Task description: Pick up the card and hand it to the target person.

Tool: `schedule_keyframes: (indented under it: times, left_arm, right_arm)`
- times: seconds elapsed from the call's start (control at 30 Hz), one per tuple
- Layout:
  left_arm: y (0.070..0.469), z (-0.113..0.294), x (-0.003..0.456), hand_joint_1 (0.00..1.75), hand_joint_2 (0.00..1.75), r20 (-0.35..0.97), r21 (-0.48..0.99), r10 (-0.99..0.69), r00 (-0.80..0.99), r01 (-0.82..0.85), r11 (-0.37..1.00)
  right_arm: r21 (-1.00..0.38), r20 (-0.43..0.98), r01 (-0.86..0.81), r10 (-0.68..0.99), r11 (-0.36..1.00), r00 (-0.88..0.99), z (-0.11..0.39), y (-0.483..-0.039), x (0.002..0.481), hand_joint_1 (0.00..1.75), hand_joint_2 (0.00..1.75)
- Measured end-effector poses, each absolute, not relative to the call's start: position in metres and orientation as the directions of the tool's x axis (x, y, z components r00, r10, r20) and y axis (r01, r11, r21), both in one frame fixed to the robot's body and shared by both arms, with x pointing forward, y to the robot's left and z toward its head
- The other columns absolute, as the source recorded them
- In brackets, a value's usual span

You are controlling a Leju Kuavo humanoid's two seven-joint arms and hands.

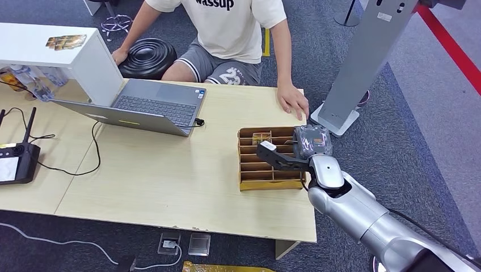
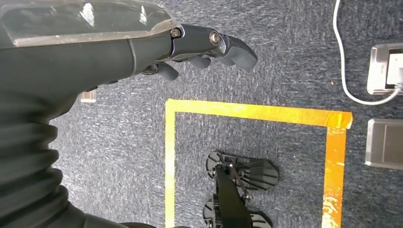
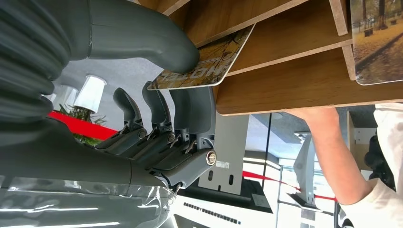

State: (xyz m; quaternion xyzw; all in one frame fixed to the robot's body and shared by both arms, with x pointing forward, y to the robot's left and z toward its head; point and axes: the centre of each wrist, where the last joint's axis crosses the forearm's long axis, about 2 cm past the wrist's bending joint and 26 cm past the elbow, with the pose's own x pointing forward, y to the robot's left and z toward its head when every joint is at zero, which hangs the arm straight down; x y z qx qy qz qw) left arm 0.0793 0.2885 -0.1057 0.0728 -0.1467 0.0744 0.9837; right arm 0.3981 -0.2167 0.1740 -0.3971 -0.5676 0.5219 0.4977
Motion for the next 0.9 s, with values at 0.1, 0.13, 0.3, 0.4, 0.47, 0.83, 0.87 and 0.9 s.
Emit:
schedule_keyframes:
  times: [0.1,0.13,0.3,0.4,0.47,0.83,0.87,0.9]
  left_arm:
    - [0.288,-0.106,0.079,0.0,1.75,0.304,0.115,0.123,0.945,-0.164,0.98]
    - [0.288,-0.106,0.079,0.0,1.75,0.305,0.113,0.122,0.944,-0.164,0.98]
    - [0.288,-0.106,0.079,0.0,1.75,0.318,0.111,0.121,0.94,-0.164,0.98]
    - [0.288,-0.106,0.079,0.0,1.75,0.317,0.112,0.126,0.94,-0.169,0.979]
    - [0.289,-0.106,0.079,0.0,1.75,0.316,0.115,0.128,0.94,-0.172,0.978]
    - [0.291,-0.106,0.075,0.0,1.75,0.308,0.126,0.139,0.941,-0.185,0.975]
    - [0.291,-0.107,0.075,0.0,1.75,0.308,0.127,0.14,0.941,-0.187,0.974]
    - [0.292,-0.107,0.074,0.0,1.75,0.307,0.128,0.141,0.941,-0.188,0.974]
  right_arm:
    - [-0.988,0.151,-0.069,0.97,0.14,-0.188,0.174,-0.217,0.398,1.4,1.75]
    - [-0.988,0.151,-0.069,0.97,0.141,-0.188,0.174,-0.217,0.398,1.4,1.75]
    - [-0.987,0.155,-0.069,0.97,0.145,-0.186,0.174,-0.217,0.398,1.4,1.75]
    - [-0.986,0.164,-0.065,0.97,0.154,-0.182,0.176,-0.218,0.399,1.4,1.75]
    - [-0.985,0.171,-0.057,0.969,0.163,-0.181,0.178,-0.218,0.399,1.4,1.75]
    - [-0.969,0.241,0.016,0.952,0.248,-0.19,0.222,-0.221,0.401,1.4,1.75]
    - [-0.965,0.252,0.015,0.948,0.26,-0.196,0.228,-0.221,0.401,1.4,1.75]
    - [-0.962,0.263,0.015,0.943,0.271,-0.202,0.235,-0.221,0.401,1.4,1.75]
